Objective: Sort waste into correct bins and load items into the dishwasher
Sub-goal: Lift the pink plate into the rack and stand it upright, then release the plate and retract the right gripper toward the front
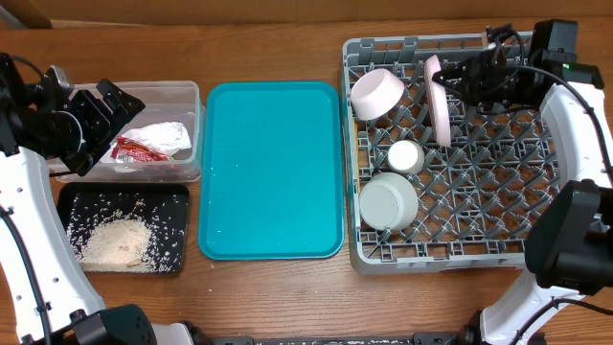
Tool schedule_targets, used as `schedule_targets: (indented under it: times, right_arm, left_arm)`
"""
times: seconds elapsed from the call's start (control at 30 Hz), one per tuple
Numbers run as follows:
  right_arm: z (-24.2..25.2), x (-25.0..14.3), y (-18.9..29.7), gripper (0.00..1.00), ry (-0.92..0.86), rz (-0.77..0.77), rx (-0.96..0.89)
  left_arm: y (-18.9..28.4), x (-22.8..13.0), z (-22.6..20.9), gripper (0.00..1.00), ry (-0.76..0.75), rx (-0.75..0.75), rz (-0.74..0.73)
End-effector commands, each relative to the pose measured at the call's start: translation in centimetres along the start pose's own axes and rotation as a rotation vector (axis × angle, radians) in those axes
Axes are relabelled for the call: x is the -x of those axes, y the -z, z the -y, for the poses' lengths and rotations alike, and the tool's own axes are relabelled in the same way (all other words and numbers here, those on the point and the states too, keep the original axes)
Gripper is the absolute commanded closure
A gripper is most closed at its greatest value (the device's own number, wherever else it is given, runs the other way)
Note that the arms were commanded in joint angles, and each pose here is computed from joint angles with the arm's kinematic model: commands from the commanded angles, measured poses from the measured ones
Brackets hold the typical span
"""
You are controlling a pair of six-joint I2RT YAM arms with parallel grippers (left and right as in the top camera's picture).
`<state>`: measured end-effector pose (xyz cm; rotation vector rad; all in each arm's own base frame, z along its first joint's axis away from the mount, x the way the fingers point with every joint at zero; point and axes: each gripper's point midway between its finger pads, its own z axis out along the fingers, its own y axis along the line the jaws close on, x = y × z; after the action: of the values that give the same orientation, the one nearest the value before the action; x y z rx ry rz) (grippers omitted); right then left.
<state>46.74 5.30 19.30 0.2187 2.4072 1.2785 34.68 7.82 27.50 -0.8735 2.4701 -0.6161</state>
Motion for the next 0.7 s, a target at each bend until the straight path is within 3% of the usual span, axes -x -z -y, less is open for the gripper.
schedule_targets:
  times: [0.0,0.27,0.6,0.63,0.67]
  right_arm:
    - [0.6,-0.1,-0.1,0.71,-0.018,-0.005,-0.022]
    - [-2.0,2.1,3.1,0.52,0.068,0.095,-0.136]
    - [-0.7,3.7,13.0,0.5,0.141,0.345,-0.735]
    - [-0.4,3.4,13.3,0.46,0.132,0.339,-0.756]
    - [-0.2,2.9,13.3,0.0,0.119,0.321,-0.761]
  left_arm:
    - [1.0,0.1,0.6,0.0,-0.029,-0.011,0.029]
    - [1.0,0.1,0.6,0.0,-0.029,-0.011,0.029]
    - [1.0,0.1,0.6,0.0,-0.029,-0.011,0.029]
    - [1.0,0.1,0.6,0.0,-0.029,-0.011,0.029]
    - [1.0,0.1,0.6,0.0,-0.03,-0.011,0.03]
